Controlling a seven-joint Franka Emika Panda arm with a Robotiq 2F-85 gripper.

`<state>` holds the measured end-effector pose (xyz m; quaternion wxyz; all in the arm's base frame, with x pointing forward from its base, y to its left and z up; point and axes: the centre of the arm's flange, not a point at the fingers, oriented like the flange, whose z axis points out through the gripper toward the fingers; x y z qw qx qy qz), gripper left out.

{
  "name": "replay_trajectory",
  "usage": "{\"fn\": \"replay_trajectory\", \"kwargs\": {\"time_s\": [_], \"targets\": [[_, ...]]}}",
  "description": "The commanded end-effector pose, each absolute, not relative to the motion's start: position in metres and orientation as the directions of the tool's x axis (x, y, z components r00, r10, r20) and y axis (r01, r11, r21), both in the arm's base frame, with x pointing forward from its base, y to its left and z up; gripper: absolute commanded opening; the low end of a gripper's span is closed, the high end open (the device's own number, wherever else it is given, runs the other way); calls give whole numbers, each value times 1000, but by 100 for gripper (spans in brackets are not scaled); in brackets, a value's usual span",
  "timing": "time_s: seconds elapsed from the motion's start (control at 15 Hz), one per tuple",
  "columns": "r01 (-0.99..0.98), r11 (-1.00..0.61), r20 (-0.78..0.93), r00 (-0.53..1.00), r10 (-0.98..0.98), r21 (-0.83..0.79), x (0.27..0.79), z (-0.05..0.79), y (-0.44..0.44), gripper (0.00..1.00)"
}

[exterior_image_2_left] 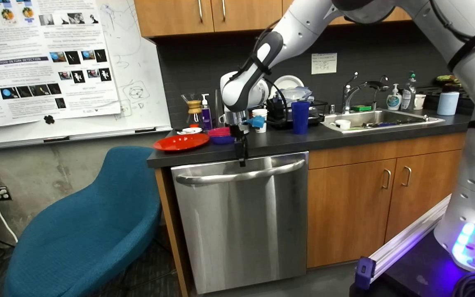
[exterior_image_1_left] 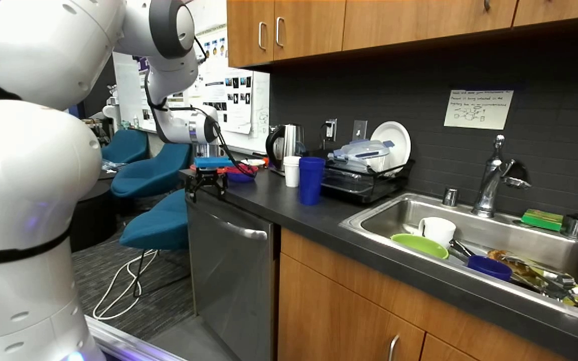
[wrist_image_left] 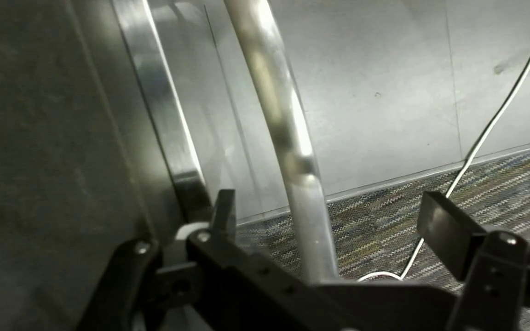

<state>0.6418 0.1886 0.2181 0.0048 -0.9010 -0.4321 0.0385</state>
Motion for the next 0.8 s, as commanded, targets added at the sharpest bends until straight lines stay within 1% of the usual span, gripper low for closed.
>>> {"fn": "replay_trajectory", "kwargs": {"time_s": [0.0, 0.4, 0.73], "targets": [[763, -645, -29, 644, 764, -46, 627, 226, 180, 100], [753, -656, -1, 657, 754, -44, 611, 224, 185, 100], [772, -636, -39, 636, 771, 5, 585, 239, 213, 100]]}}
